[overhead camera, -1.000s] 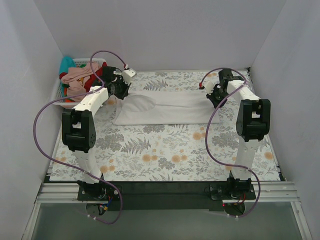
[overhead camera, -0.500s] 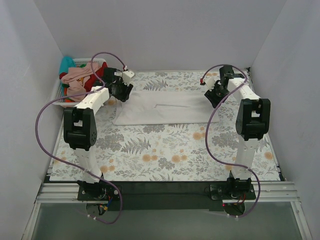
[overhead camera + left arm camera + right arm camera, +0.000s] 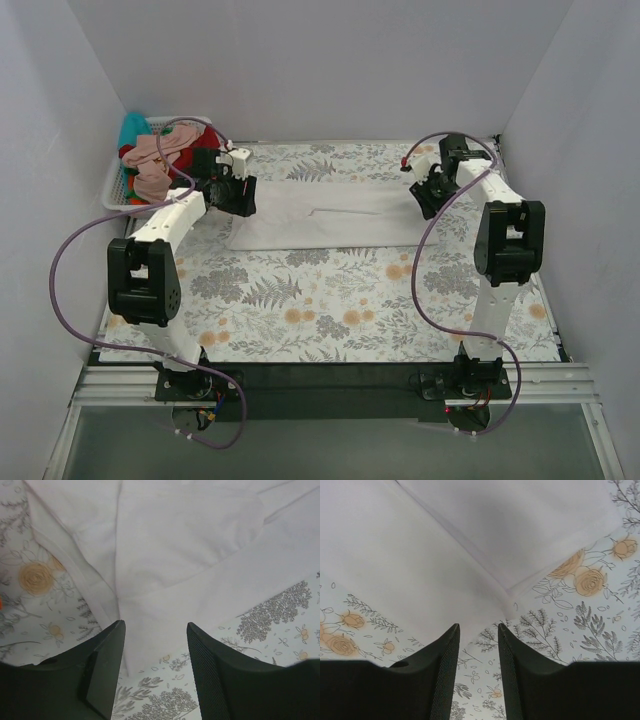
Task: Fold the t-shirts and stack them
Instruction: Fold the tshirt
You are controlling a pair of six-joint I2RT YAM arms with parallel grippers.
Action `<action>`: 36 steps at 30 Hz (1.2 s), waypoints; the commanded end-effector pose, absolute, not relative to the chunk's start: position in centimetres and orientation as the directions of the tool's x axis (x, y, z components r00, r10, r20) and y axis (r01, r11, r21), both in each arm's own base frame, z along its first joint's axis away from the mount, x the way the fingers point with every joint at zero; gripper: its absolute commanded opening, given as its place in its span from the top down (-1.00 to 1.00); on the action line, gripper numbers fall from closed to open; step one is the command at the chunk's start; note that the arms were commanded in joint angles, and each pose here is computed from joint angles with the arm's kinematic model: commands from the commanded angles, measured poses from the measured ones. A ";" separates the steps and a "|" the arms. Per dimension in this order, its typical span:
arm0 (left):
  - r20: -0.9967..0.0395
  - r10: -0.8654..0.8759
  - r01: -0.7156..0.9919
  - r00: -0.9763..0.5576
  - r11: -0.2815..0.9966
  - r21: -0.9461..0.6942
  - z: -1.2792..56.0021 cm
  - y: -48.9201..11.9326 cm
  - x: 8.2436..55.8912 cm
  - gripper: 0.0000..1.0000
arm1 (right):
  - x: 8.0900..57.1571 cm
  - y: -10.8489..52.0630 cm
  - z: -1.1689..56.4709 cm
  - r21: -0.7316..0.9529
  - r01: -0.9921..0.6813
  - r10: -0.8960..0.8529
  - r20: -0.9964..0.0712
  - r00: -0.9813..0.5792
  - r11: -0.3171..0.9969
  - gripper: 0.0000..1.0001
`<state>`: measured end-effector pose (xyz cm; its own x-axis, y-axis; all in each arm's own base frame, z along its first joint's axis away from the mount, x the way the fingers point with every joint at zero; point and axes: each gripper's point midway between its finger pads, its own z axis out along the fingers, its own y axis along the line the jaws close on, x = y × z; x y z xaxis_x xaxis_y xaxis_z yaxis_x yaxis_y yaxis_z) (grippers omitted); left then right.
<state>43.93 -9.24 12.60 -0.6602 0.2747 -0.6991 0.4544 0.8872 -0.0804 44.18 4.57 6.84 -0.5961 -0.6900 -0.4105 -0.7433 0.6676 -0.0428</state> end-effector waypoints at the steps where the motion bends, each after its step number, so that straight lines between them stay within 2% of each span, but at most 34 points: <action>1: -0.662 0.175 0.398 -0.729 0.895 -0.202 12.4 -10.1 41.1 -0.03 | 43.1 6.7 6.4 0.017 -0.750 -0.678 -0.415 -0.607 0.661 0.16; 5: -0.632 0.115 0.341 -0.767 0.907 -0.249 11.7 -10.3 40.3 -0.11 | 43.1 7.6 4.5 0.044 -0.751 -0.684 -0.381 -0.622 0.659 0.22; 6: -0.623 0.108 0.333 -0.775 0.908 -0.256 11.4 -10.3 40.2 -0.19 | 43.0 7.7 4.1 0.050 -0.749 -0.682 -0.374 -0.628 0.661 0.23; 8: -0.600 0.076 0.294 -0.797 0.916 -0.274 10.8 -10.3 40.0 -0.23 | 42.2 8.2 2.6 0.066 -0.756 -0.697 -0.343 -0.630 0.651 0.27; 13: -0.562 0.058 0.249 -0.825 0.931 -0.269 9.7 -9.8 39.6 -0.26 | 39.7 8.2 -0.1 0.073 -0.775 -0.739 -0.256 -0.623 0.628 0.32; 18: -0.546 0.052 0.231 -0.836 0.936 -0.264 9.5 -9.6 39.4 -0.26 | 33.2 7.8 -2.0 0.117 -0.817 -0.803 -0.151 -0.577 0.565 0.36; 22: -0.539 0.060 0.231 -0.840 0.939 -0.255 9.4 -9.4 39.3 -0.26 | 26.4 9.3 -1.9 0.159 -0.889 -0.889 -0.101 -0.446 0.428 0.36; 24: -0.529 0.068 0.232 -0.846 0.940 -0.251 9.2 -9.3 39.2 -0.26 | 23.0 9.9 -1.0 0.187 -0.912 -0.915 -0.110 -0.389 0.365 0.36; 27: -0.528 0.081 0.242 -0.846 0.939 -0.243 9.3 -9.2 39.1 -0.26 | 22.0 11.9 1.6 0.197 -0.924 -0.912 -0.191 -0.364 0.327 0.35; 29: -0.533 0.088 0.249 -0.841 0.939 -0.238 9.5 -9.2 39.0 -0.26 | 23.2 12.1 3.3 0.185 -0.916 -0.890 -0.233 -0.393 0.356 0.35; 30: -0.535 0.092 0.254 -0.840 0.938 -0.237 9.5 -9.2 38.9 -0.26 | 24.7 13.1 4.9 0.171 -0.917 -0.871 -0.289 -0.397 0.361 0.33; 36: -0.533 0.092 0.257 -0.841 0.935 -0.244 9.6 -9.3 38.9 -0.26 | 27.9 13.5 8.0 0.144 -0.901 -0.829 -0.355 -0.432 0.409 0.31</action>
<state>38.34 -9.22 8.10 -0.8628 0.0835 -0.4985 0.2374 0.9377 -0.2538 27.36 12.41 5.89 -0.4263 -0.8511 -0.3063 -0.9044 0.4073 0.1271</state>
